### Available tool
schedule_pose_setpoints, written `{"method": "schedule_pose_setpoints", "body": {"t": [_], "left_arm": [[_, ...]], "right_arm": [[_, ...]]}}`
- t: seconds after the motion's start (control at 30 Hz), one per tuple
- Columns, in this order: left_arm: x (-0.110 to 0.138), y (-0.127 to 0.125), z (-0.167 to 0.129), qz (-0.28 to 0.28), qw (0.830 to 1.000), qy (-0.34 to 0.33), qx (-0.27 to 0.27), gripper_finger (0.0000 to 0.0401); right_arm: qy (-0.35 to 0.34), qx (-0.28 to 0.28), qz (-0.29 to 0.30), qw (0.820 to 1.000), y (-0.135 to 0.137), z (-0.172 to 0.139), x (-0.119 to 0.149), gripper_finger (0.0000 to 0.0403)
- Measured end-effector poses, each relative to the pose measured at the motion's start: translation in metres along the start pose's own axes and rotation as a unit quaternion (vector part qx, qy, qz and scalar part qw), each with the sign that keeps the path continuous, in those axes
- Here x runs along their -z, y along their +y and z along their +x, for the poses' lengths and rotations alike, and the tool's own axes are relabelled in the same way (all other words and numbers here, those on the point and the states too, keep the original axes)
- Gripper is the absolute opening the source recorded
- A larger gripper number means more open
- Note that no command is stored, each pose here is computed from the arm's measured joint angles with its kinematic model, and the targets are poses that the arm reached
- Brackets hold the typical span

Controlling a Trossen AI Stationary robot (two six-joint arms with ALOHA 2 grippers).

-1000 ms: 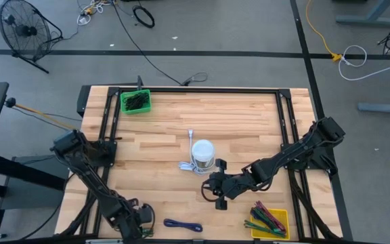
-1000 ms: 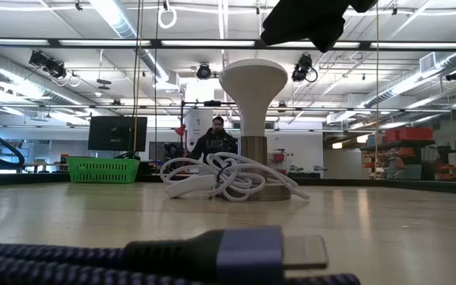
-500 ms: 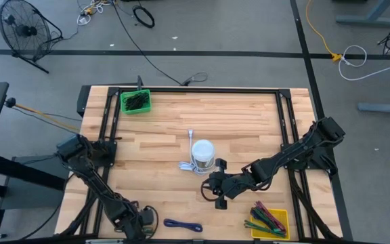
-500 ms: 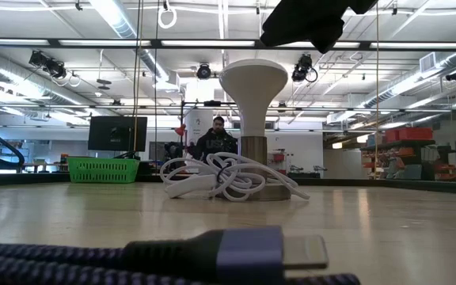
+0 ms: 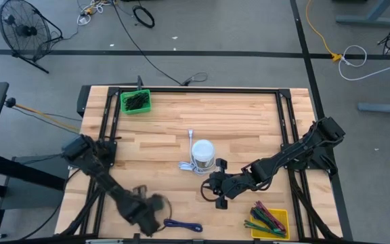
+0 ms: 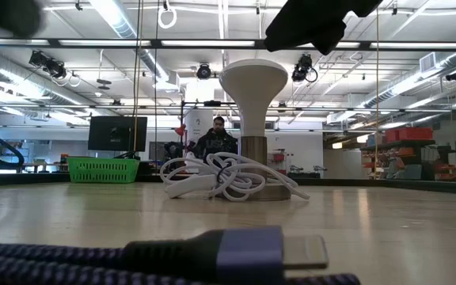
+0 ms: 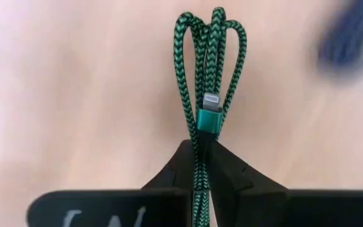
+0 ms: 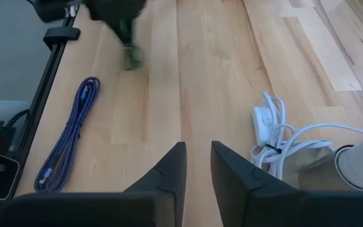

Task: Pick & Place USB Port
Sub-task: Put the green black charger cable into the yellow basket

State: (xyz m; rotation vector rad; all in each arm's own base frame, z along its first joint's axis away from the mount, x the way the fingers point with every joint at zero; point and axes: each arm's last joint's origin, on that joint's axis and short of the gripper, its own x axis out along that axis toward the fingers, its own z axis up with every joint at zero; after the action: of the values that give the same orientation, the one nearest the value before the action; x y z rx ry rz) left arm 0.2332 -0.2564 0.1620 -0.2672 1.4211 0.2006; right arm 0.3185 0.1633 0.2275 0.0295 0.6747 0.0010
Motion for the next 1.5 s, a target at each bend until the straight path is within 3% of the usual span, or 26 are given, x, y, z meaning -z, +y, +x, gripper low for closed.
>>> {"method": "schedule_pose_setpoints", "body": {"t": [0.2,0.3,0.47,0.67,0.83,1.07,1.27,1.5], "left_arm": [[-0.019,0.012,-0.057,0.002,0.993,-0.062,-0.105,0.0023],[-0.025,0.019,-0.089,0.001,0.982,-0.133,-0.135,0.0023],[-0.028,0.036,-0.138,-0.004,0.951,-0.273,-0.149,0.0023],[-0.026,0.060,-0.180,0.016,0.906,-0.389,-0.166,0.0023],[-0.030,0.065,-0.196,0.049,0.882,-0.434,-0.176,0.0023],[-0.055,0.063,-0.217,0.111,0.848,-0.484,-0.184,0.0023],[-0.080,0.066,-0.223,0.162,0.846,-0.484,-0.155,0.0023],[-0.099,0.082,-0.227,0.152,0.839,-0.490,-0.180,0.0023]], "right_arm": [[0.006,0.002,-0.002,1.000,0.000,0.000,0.001,0.0075],[0.019,0.008,-0.008,1.000,-0.001,0.000,0.004,0.0075],[0.023,0.047,-0.017,0.998,-0.005,0.000,0.007,0.0075],[0.004,0.101,-0.022,0.995,-0.008,-0.001,0.006,0.0075],[-0.029,0.152,-0.025,0.988,-0.015,0.001,-0.001,0.0075],[-0.091,0.102,-0.056,0.989,-0.034,0.009,-0.028,0.0075],[-0.153,0.066,-0.075,0.983,-0.051,0.007,-0.049,0.0075],[-0.179,0.075,-0.103,0.976,-0.063,-0.012,-0.062,0.0083]]}}
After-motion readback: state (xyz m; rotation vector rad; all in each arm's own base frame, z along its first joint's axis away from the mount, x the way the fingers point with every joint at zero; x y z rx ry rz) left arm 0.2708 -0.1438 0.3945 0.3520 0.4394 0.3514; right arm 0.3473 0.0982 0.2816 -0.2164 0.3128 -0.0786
